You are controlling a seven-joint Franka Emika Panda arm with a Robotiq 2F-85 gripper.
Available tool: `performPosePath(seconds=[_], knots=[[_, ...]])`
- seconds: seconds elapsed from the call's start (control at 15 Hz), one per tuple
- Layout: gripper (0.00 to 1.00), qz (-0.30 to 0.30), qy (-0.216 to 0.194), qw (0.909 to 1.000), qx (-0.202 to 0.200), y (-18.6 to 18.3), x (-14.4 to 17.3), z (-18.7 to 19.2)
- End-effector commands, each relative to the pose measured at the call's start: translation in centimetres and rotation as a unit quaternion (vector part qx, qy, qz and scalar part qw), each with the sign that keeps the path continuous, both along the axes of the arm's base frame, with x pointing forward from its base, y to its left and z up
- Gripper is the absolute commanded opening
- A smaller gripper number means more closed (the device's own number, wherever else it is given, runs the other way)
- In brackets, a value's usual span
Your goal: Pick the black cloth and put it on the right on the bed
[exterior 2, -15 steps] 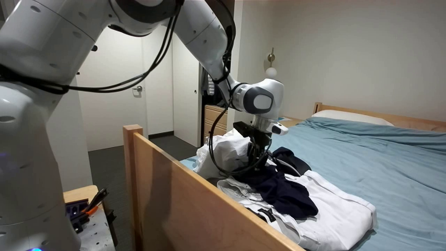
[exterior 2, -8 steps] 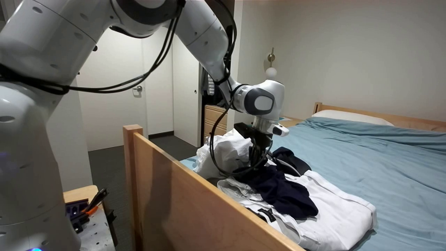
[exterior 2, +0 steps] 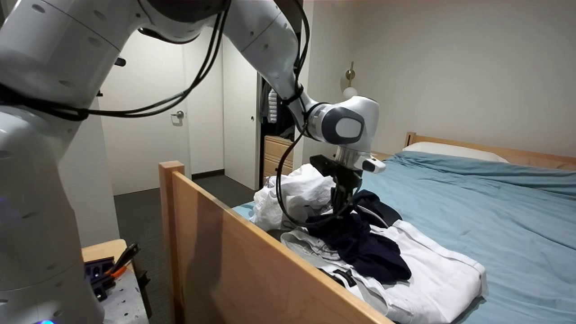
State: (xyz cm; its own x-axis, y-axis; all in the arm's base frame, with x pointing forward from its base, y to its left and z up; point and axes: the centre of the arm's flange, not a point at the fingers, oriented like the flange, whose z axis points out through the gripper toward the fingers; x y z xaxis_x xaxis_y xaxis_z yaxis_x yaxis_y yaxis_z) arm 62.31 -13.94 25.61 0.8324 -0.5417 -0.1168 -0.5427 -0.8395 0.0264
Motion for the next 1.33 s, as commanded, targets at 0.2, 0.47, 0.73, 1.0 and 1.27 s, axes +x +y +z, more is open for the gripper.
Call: performPosePath(seconds=[0.2,0.47,0.73,1.0,1.27], knots=[[0.08,-0.104,-0.035,0.9937,0.018,-9.9,-7.3,7.8],[0.08,-0.202,-0.052,0.9773,0.039,-18.5,-12.3,13.0],[0.09,-0.273,-0.075,0.9565,0.069,-25.5,-16.1,17.4],[0.08,-0.279,-0.081,0.9552,0.055,-26.0,-17.0,17.8],[0.08,-0.283,-0.075,0.9548,0.052,-26.1,-15.6,18.0]])
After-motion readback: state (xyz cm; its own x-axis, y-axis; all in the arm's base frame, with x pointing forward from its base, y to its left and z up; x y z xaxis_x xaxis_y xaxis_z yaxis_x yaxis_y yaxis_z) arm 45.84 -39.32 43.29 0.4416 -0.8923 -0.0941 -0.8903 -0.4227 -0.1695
